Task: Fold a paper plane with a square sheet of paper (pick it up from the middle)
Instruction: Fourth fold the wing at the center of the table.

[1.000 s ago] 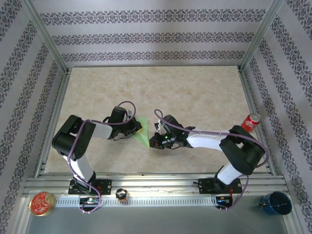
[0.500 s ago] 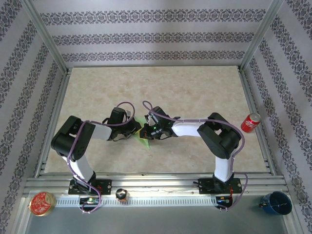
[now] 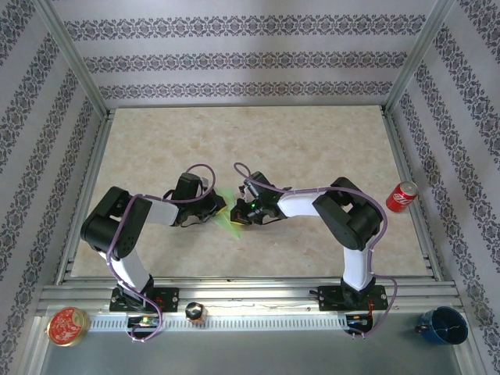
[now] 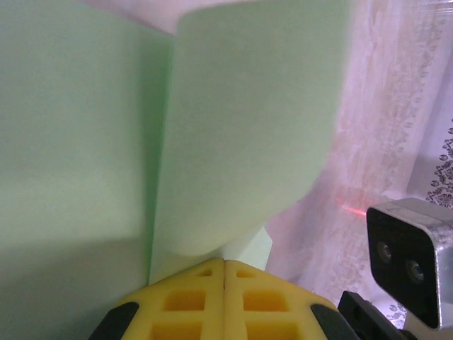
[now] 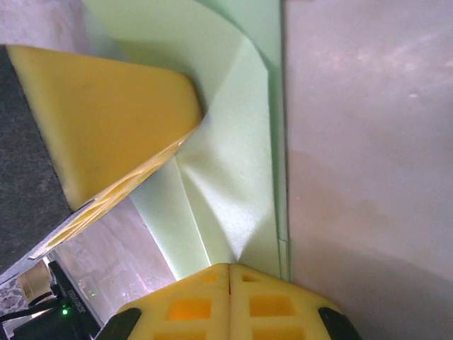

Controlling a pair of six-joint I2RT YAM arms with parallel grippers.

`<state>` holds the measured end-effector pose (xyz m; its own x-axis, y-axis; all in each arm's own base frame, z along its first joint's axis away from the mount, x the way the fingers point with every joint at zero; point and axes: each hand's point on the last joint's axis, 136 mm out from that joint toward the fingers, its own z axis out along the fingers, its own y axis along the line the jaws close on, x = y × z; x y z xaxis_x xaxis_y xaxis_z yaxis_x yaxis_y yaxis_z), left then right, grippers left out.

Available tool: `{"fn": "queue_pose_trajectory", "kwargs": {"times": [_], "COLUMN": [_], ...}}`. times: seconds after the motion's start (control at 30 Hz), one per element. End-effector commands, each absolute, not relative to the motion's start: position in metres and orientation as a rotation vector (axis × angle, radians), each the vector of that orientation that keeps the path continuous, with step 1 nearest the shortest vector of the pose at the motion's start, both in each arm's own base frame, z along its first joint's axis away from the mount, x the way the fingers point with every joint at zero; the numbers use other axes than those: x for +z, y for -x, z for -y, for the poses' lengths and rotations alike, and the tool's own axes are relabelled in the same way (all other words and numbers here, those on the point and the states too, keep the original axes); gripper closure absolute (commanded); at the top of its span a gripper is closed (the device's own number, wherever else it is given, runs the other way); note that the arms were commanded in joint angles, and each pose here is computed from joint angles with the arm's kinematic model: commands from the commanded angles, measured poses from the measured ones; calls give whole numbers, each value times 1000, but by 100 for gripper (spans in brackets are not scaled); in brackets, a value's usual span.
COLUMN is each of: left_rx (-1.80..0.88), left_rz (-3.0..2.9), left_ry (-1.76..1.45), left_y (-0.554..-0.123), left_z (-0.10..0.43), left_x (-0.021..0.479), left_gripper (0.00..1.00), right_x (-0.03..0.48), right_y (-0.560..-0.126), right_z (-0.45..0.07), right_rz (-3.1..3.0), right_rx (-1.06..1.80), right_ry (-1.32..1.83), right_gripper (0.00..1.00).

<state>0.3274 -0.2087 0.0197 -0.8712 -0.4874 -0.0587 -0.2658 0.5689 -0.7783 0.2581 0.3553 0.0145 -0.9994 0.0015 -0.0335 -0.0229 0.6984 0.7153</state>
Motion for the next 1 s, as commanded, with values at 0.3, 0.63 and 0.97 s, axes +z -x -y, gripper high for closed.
{"fn": "queue_pose_trajectory", "kwargs": {"times": [0.3,0.63,0.97], "left_rx": [-1200,-1236,-1056], "left_rz": [-2498,-2619,-2700], "left_ry": [450,371,460], "left_y": [-321,-308,-331], "left_z": [215,235,212], "left_x": [63,44,15], "left_gripper": [84,91,92], "right_x": [-21,-15,-20], "right_y": [-231,-236,-232], "right_z": [-311,-310,-305], "right_rz": [-3006,-3035,-3061], "right_rx": [1049,1009,999], "right_ry": [76,159,160], "right_gripper": [98,98,100]}}
